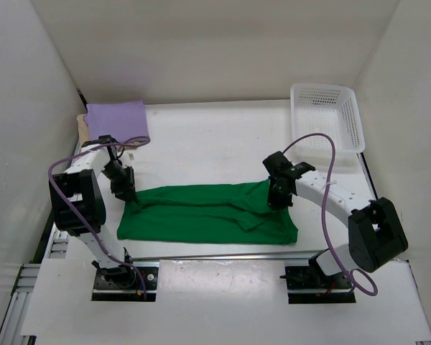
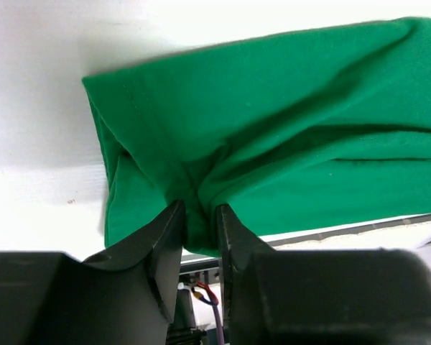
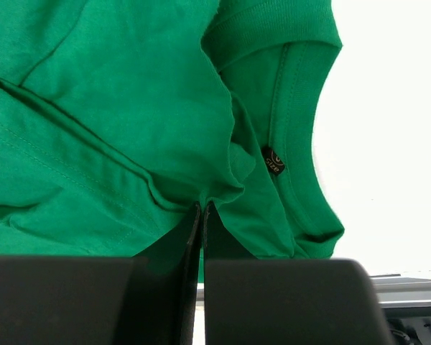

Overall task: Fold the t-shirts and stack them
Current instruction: Fold the other side of the tshirt into a rectangle

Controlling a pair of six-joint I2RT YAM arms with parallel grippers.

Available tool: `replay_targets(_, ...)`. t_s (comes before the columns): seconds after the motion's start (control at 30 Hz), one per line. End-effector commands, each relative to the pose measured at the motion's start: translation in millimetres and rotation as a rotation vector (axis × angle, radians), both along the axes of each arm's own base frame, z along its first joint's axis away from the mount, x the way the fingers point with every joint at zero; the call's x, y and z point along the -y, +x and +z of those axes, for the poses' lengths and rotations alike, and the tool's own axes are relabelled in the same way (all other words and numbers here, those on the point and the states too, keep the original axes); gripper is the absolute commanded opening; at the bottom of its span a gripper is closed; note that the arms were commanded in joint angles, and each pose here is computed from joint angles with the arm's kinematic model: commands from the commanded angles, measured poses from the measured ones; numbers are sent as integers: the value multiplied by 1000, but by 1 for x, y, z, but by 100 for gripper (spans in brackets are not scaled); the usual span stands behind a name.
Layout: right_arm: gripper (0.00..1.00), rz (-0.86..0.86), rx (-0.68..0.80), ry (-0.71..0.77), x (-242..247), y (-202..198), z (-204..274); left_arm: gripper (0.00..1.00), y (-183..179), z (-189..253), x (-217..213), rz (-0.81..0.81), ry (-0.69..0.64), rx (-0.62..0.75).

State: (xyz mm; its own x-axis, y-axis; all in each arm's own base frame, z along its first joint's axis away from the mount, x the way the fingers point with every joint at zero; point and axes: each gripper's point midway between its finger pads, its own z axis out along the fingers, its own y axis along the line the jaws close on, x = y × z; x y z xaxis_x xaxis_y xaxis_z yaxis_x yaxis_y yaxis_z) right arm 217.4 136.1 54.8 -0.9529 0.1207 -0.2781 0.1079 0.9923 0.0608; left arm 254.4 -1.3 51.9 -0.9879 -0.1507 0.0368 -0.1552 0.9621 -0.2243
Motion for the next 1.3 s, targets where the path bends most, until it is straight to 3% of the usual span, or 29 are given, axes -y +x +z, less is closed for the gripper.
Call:
replay_targets(0.0, 0, 16, 33, -10, -2, 9, 10, 31, 6, 18, 0, 11, -14, 52)
replay_targets(0.1, 0, 13, 38, -17, 0, 10, 10, 17, 7, 21, 0, 11, -14, 53)
replay_targets(0.3, 0, 22, 47, -15, -3, 15, 14, 10, 12, 22, -3, 11, 2, 85)
replay_targets(0.47, 0, 56, 97, -40, -4, 32, 30, 10, 43, 29, -20, -1, 128, 234)
replay_targets(0.67, 0, 29, 245, -8, -7, 96, 83, 10, 98, 72, -32, -5, 256, 478)
replay_targets(0.9, 0, 7, 316, -5, -2, 144, 110, 10, 132, 82, -35, -24, 421, 580)
replay_targets(1.0, 0, -2, 309, -10, 2, 145, 109, 10, 130, 78, -31, -38, 446, 576)
replay_targets(1.27, 0, -4, 252, 3, 16, 96, 90, 11, 90, 62, -20, -77, 428, 547)
